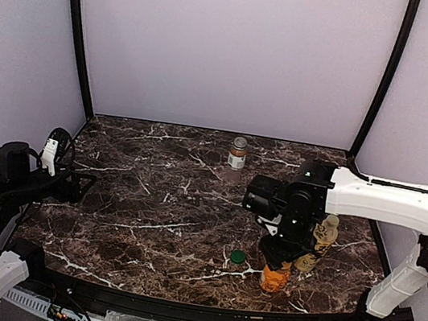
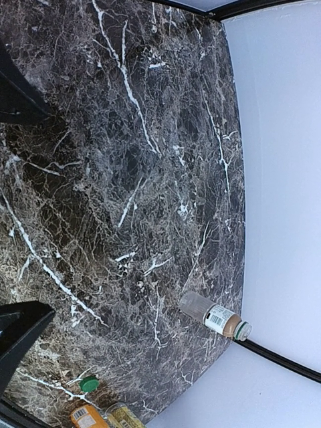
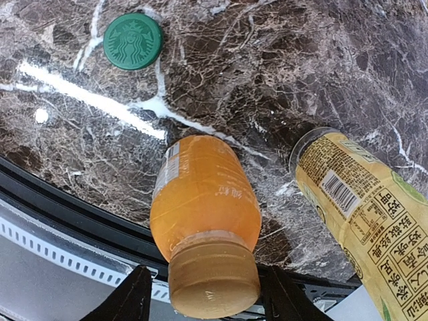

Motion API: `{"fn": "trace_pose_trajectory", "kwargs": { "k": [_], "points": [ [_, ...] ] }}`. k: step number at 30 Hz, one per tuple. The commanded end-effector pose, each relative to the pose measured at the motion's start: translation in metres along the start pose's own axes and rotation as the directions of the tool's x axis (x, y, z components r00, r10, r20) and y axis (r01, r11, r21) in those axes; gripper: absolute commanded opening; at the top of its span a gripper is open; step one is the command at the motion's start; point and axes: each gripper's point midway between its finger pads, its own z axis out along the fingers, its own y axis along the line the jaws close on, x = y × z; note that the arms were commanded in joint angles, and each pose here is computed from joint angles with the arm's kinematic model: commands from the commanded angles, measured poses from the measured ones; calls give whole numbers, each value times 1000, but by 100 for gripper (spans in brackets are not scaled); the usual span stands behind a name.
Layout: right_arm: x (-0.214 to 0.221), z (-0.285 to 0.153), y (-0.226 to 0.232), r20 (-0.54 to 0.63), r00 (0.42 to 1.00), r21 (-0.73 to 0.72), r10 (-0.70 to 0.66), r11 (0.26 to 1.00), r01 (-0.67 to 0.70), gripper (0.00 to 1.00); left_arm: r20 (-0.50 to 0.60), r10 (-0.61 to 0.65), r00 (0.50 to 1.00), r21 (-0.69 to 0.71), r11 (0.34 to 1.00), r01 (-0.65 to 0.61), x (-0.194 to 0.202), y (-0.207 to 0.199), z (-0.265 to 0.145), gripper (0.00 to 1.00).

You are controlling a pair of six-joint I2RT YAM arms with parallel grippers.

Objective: Unscrew the bottle caps

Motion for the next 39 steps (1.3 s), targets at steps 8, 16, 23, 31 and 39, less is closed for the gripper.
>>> {"fn": "trace_pose_trajectory", "kwargs": {
  "k": [8, 16, 23, 31, 39],
  "points": [
    [29, 6, -11, -105, 994, 14, 5, 1000, -4, 52, -4, -7, 1000, 15, 1000, 7, 2, -1, 2, 91],
    [25, 10, -10, -101, 995, 10, -17, 1000, 18, 43, -7, -4, 1000, 38, 999, 5, 3, -5, 3, 91],
    [17, 7, -9, -79, 996, 6, -32, 999, 33, 49, -8, -5, 1000, 44, 999, 6, 3, -5, 3, 91],
    [10, 5, -8, -46, 998, -12, -34, 999, 33, 42, -6, -5, 1000, 45, 999, 5, 3, -6, 3, 91],
    [11, -6, 4, -46, 997, -86, -68, 994, 64, 0, 6, 33, 999, 108, 994, -33, -4, -18, 1, 92]
  ]
}}
